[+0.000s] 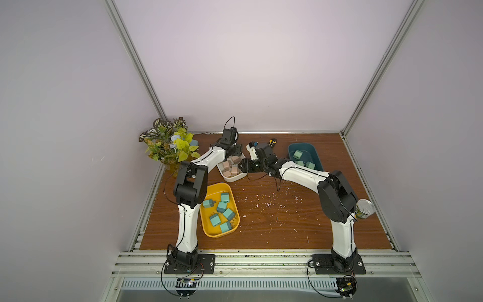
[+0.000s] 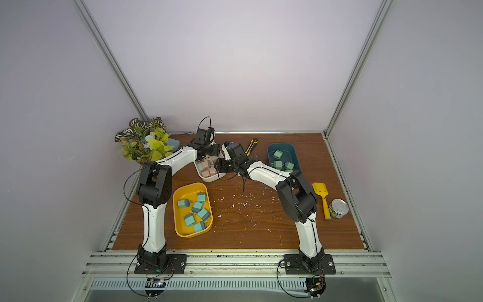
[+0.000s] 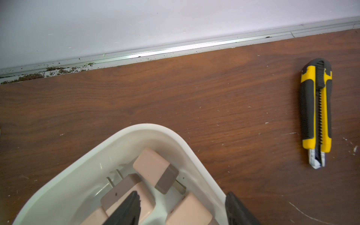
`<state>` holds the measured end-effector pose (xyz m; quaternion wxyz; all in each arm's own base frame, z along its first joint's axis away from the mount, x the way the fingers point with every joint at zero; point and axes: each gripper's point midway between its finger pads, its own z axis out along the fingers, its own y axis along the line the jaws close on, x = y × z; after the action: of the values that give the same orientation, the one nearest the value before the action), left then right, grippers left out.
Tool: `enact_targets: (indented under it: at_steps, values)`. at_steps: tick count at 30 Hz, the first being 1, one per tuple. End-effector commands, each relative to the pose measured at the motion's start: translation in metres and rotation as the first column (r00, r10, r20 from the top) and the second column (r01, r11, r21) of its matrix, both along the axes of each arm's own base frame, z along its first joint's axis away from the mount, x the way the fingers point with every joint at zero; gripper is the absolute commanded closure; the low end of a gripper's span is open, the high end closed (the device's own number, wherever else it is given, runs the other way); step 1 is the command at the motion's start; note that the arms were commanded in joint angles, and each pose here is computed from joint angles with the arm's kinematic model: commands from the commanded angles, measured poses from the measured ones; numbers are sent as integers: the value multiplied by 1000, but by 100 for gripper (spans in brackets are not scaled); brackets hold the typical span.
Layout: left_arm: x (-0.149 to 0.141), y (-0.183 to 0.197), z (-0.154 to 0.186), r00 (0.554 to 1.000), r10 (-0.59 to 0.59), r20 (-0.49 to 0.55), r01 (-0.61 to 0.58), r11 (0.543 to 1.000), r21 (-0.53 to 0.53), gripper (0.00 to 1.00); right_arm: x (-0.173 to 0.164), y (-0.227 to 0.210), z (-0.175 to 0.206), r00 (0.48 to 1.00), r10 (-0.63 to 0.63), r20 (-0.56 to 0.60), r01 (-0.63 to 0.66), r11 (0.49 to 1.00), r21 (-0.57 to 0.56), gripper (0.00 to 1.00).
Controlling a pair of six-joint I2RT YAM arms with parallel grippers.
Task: Place the plugs by color into the storage box
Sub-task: Place the plug in the storage box, then reset both arms
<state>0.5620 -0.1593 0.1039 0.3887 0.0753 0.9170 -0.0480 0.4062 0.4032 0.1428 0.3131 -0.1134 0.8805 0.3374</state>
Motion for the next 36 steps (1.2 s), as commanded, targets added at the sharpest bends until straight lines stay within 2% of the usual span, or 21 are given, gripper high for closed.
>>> enact_targets:
  at_steps: [1,3,12,15,18,23,26,31,36]
  values:
    - [-1,-1,30,999,3,49,0,999,-53,31,-6,-7,47,996,-21,81,17,998,53,37]
    - [-5,-4,32,999,1,42,2,997,-72,32,-10,-12,49,996,-25,84,21,999,48,37]
    - [-35,-17,82,991,-22,130,44,984,-171,33,-23,-46,55,988,-81,130,84,996,-21,37]
    - [-64,-14,82,993,-18,117,42,977,-210,33,-27,-59,59,984,-101,146,110,992,-55,36]
    - [-89,-6,98,987,-3,163,42,970,-239,32,-34,-75,70,975,-131,180,144,988,-63,36]
    - [-121,23,122,961,60,272,-6,981,-195,32,-45,-108,79,953,-194,232,220,971,-92,35]
    - [-134,46,132,936,132,328,-83,984,-161,32,-50,-129,80,940,-206,273,254,955,-153,35]
    - [-159,64,127,888,178,425,-112,978,-175,30,-55,-171,80,907,-227,355,341,891,-300,33]
    - [-169,75,101,859,164,484,-131,986,-102,29,-55,-238,79,828,-350,439,523,765,-376,26]
